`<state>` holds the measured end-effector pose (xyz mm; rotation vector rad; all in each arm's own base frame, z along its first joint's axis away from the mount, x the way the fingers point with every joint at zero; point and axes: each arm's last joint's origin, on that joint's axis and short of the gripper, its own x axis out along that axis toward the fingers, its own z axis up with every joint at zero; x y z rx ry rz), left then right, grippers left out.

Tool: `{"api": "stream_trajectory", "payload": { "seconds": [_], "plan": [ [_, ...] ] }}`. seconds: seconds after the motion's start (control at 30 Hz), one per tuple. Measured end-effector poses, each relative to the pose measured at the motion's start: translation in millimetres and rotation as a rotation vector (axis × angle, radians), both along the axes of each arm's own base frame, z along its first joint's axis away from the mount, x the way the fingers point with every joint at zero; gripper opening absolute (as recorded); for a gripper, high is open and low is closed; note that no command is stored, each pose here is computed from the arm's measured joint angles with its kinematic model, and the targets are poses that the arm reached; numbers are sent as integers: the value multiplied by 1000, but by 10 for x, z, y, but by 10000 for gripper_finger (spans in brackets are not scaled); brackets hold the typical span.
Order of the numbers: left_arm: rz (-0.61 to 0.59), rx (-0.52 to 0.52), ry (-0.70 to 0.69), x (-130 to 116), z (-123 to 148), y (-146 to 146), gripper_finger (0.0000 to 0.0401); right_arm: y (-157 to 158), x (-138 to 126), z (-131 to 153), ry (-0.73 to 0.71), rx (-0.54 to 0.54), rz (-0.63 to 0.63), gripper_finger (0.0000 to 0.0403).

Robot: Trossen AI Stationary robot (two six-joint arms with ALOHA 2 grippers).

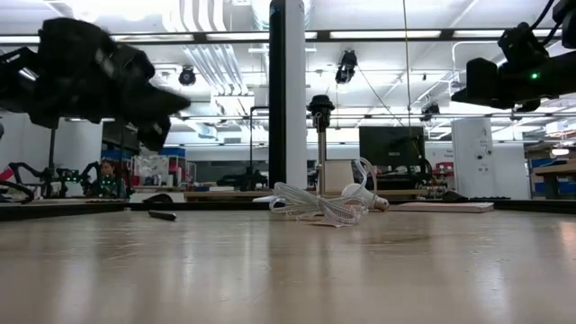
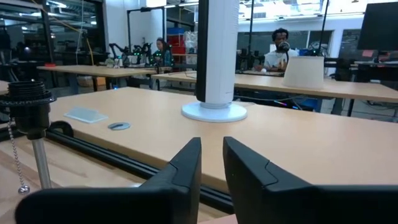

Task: Screw lightbulb
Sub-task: Insert the lightbulb into the lamp

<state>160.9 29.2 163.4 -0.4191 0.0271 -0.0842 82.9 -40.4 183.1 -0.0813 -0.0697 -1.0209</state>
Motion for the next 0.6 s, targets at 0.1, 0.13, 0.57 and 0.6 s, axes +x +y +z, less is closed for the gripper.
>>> {"api": "stream_trajectory", "payload": {
  "seconds": [0.1, 0.13, 0.57, 0.6],
  "plan": [
    [-5, -60, -107, -5, 112, -3, 0, 0, 0, 0, 0, 0, 0, 52],
    [-11, -57, -143, -8, 148, -10, 0, 0, 0, 1, -1, 0, 0, 50],
    [0, 174, -542, -130, 500, -51, 0, 132, 100, 75, -96, -41, 602, 69],
    [5, 194, -554, -136, 509, -52, 0, 127, 94, 92, -120, -40, 584, 70]
  ]
}}
